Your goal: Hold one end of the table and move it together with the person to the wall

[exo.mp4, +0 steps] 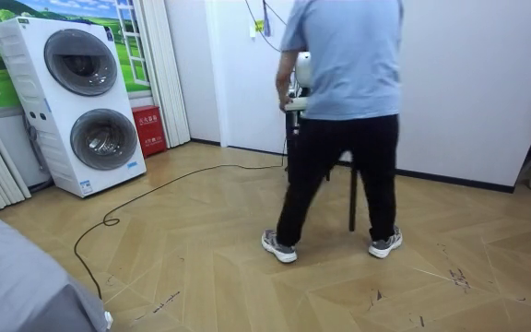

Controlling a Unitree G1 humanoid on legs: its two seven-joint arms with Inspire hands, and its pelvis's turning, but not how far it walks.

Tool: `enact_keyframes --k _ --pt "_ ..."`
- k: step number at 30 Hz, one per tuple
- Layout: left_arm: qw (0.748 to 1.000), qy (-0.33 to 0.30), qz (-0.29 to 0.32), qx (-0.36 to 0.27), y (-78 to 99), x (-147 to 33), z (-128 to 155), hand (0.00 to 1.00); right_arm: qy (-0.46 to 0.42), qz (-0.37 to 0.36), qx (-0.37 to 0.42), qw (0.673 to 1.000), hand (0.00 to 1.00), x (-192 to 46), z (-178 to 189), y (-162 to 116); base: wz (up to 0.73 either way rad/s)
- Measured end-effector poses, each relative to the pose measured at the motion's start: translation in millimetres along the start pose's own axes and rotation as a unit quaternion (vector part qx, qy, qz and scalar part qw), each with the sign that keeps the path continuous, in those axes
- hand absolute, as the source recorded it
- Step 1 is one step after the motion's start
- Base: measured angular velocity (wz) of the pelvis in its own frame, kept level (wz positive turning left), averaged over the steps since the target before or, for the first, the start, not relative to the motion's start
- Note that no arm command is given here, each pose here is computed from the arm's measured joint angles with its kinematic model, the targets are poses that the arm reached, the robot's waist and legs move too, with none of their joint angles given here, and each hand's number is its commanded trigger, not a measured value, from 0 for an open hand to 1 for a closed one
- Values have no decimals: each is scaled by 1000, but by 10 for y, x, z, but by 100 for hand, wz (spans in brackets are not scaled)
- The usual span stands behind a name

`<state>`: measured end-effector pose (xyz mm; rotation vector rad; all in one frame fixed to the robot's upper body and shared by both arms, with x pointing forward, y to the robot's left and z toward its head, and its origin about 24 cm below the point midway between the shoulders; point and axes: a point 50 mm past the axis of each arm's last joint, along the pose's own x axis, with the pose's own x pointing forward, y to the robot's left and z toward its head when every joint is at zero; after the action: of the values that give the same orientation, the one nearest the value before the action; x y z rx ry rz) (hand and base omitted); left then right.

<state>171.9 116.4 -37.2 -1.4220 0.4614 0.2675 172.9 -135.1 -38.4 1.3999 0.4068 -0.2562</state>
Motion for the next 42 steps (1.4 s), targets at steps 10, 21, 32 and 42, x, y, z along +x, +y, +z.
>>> enact_keyframes --k 10,21,32,42 --pt "1000 -1 4 9 4 2 6 100 -5 -10 15 1000 100 -46 -62 -53 99" --pt "1000 2 12 7 48 -26 7 100 -2 -13 7 1000 100 -47 -43 -63 39" --pt "1000 -5 -1 5 6 -41 23 100 -3 -2 6 1000 100 -23 -54 -23 77" --pt "1000 -8 13 -1 34 -54 7 100 3 -7 -5 1000 100 3 -13 -3 38"
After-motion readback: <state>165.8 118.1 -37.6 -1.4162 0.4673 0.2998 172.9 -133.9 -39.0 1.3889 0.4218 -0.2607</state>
